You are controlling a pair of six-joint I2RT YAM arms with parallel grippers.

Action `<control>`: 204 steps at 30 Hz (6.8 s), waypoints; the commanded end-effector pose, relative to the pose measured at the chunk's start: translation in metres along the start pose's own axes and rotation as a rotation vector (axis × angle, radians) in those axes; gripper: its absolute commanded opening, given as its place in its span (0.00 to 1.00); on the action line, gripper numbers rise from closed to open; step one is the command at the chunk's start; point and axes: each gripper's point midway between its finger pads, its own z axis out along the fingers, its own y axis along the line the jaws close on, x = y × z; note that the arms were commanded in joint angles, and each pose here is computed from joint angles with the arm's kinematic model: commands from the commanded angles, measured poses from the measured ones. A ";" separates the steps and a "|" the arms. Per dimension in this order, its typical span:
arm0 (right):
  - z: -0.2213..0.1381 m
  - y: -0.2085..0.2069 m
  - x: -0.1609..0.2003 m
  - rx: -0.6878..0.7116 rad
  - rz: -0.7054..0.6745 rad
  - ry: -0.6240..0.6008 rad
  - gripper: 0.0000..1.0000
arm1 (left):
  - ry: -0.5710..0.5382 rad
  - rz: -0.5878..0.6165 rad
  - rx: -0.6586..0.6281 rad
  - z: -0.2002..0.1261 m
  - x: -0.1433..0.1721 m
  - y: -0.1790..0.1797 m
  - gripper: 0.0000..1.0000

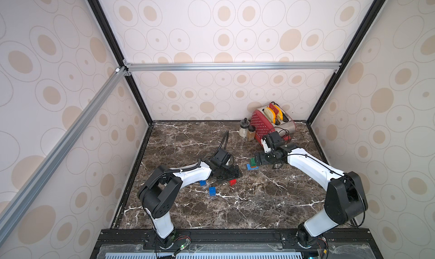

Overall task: Assemble the letter f with lego
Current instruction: Adjust the lego brick at the center of the board, then pick up the lego brick from the center of the board, then assemble the lego brick with the lego brick.

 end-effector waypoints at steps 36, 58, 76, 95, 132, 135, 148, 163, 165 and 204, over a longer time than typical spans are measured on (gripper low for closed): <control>0.033 0.031 -0.005 -0.091 -0.070 0.087 0.98 | -0.184 0.049 -0.047 -0.097 0.004 0.032 0.99; 0.045 0.032 0.000 -0.058 -0.079 0.137 0.81 | -0.157 0.018 -0.035 -0.088 0.007 0.039 0.99; 0.011 0.035 -0.010 -0.002 -0.057 0.126 0.65 | -0.169 0.002 -0.047 -0.085 0.002 0.044 0.99; -0.051 0.101 0.003 0.050 0.043 0.019 0.64 | -0.261 -0.237 -0.053 -0.147 -0.010 0.087 0.99; -0.030 0.151 0.063 0.036 0.181 0.066 0.63 | -0.220 -0.155 0.074 -0.186 0.006 0.102 0.98; -0.030 0.147 0.063 0.052 0.182 0.063 0.63 | -0.196 -0.163 0.073 -0.180 0.007 0.105 0.98; -0.024 0.144 0.067 0.086 0.177 0.086 0.63 | -0.201 -0.177 0.053 -0.179 0.007 0.112 0.98; -0.015 0.135 0.075 0.103 0.186 0.129 0.63 | -0.208 -0.196 0.042 -0.180 0.005 0.117 0.98; -0.014 0.133 0.076 0.109 0.186 0.133 0.63 | -0.208 -0.198 0.043 -0.180 0.005 0.117 0.98; 0.005 0.134 0.110 0.088 0.009 0.242 0.63 | -0.210 -0.224 0.032 -0.179 0.004 0.125 0.98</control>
